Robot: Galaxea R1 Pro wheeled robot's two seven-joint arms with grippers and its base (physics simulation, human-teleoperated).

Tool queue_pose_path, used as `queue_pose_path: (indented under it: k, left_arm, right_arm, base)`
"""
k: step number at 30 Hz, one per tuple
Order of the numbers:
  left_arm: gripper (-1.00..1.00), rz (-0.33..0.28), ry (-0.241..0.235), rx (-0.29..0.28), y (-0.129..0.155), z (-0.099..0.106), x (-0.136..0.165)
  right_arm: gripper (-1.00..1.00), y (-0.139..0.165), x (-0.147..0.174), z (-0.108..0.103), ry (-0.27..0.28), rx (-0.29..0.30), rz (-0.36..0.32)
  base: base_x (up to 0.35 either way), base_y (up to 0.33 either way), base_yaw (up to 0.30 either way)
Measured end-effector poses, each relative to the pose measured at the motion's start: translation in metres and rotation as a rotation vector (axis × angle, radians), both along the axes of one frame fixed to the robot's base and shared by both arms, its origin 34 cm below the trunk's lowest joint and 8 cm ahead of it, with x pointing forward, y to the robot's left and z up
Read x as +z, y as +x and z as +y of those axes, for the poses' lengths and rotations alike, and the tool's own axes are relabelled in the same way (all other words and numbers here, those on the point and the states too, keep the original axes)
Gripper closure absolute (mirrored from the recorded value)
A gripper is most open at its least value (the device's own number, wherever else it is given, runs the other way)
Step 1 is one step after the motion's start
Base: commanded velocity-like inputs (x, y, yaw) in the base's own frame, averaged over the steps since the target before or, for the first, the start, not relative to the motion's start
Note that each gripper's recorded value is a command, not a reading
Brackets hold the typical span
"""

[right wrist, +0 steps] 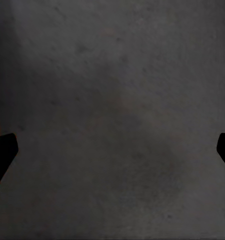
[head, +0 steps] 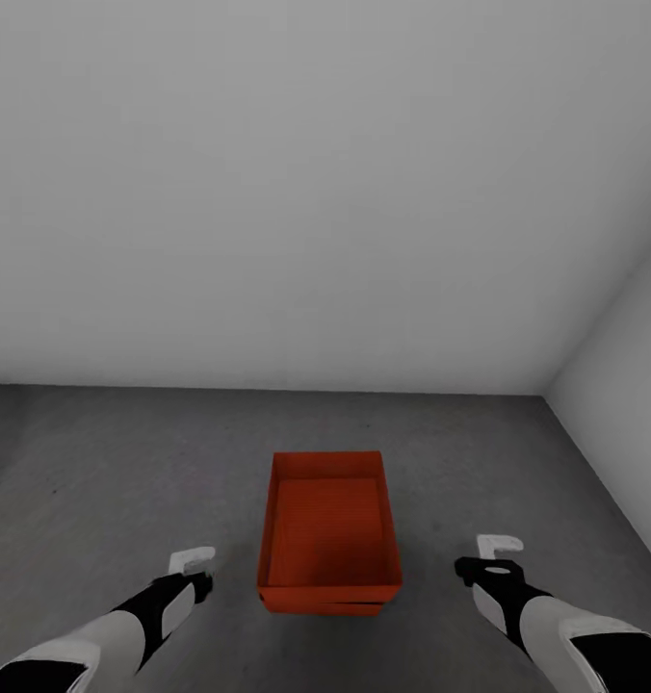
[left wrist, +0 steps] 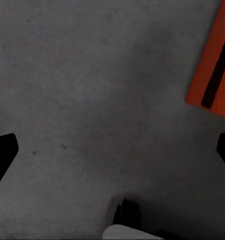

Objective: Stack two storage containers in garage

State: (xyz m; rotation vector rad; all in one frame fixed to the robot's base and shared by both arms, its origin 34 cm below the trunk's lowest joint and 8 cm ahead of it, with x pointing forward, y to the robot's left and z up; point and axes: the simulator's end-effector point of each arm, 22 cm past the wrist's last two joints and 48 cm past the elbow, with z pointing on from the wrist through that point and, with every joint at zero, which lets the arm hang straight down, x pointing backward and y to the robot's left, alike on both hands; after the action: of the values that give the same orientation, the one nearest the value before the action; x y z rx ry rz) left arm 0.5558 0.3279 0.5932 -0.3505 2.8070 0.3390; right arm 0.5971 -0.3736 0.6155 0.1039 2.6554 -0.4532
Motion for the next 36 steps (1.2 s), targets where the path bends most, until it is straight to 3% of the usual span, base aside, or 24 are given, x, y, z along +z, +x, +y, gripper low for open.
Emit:
queue_pose_path:
  k: [10,14,25,36]
  left_arm:
    - [-1.00,0.035,0.011,0.032,-0.033,0.008,0.001]
    - [-1.00,0.032,0.013,0.031,-0.033,0.009,0.005]
    - [-1.00,0.038,0.010,0.028,-0.042,0.005,0.014]
    - [-1.00,0.091,0.014,0.031,-0.101,0.004,0.007]
  right_arm:
    - [-1.00,-0.019,0.005,-0.007,-0.007,-0.005,0.025]
    - [-1.00,-0.063,-0.007,-0.014,-0.015,-0.008,0.083]
    - [-1.00,-0.133,-0.017,-0.010,-0.012,0.006,0.168]
    - [-1.00,-0.235,-0.031,0.008,0.049,0.031,0.284]
  base:
    - [0.000,0.000,0.000]
    - [0.000,0.000,0.000]
    - [0.000,0.000,0.000]
    - [0.000,0.000,0.000]
